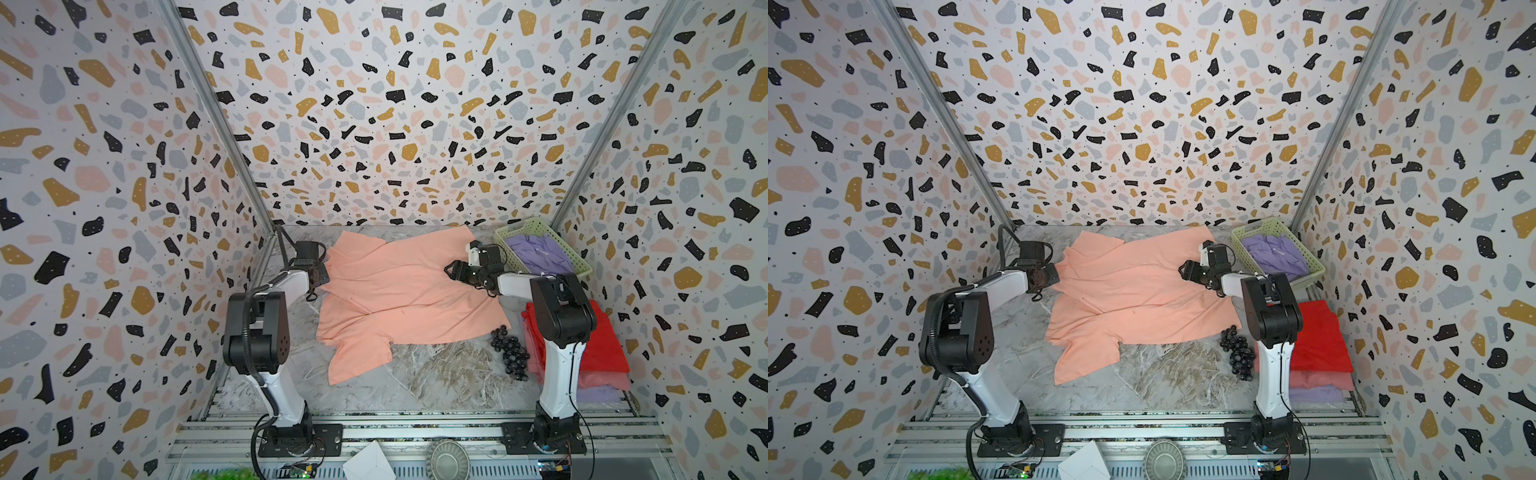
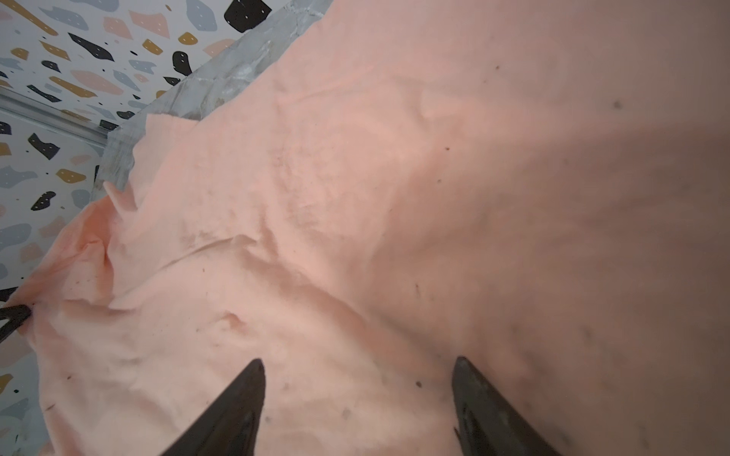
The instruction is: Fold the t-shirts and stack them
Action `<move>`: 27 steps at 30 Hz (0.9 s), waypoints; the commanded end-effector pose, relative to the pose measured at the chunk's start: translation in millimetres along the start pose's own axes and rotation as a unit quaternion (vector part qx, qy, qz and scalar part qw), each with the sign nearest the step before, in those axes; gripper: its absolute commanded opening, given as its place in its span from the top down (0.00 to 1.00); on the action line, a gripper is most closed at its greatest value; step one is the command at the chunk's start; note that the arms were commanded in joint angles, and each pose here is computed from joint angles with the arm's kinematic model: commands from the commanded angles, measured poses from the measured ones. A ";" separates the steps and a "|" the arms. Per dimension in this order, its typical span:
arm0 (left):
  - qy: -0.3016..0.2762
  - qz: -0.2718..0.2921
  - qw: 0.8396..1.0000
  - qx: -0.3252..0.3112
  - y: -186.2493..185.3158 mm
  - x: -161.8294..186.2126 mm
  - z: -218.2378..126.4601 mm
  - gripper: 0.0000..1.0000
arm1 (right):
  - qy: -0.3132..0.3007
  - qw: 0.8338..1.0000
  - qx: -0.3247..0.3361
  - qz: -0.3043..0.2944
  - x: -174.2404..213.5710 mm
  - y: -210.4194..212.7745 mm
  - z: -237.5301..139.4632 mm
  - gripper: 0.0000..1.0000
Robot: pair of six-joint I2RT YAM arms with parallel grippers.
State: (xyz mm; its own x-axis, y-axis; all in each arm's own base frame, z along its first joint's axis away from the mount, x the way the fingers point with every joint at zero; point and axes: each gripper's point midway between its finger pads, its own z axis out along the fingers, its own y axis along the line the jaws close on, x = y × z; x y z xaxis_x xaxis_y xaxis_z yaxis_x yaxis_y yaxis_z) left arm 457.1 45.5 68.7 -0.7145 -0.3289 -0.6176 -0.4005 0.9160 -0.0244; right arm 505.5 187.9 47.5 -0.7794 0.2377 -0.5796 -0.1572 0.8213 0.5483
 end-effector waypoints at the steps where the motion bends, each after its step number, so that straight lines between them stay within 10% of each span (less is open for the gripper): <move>1: -0.001 0.011 0.997 -0.080 28.6 8.0 -6.0 0.87 | 0.027 0.999 0.029 0.020 20.4 -9.5 -12.7 0.25; 8: -0.038 -0.002 0.999 -0.011 4.4 -18.3 -24.1 0.49 | -0.005 1.000 -0.007 -0.021 -0.4 15.7 -30.6 0.25; 27: -0.014 0.015 0.982 0.189 -124.1 -106.2 88.8 0.39 | -0.102 0.985 0.041 -0.131 -130.8 1.2 -0.1 0.07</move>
State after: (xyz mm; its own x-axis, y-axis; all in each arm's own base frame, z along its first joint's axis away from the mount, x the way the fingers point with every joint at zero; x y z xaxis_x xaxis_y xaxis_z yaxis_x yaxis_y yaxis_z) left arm 627.0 -7.3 73.6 -0.6821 -0.2990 -0.6673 -0.1576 0.9513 -0.2651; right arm 603.7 165.8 144.8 -0.5415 0.1519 -0.8269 -0.2951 0.8867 0.3560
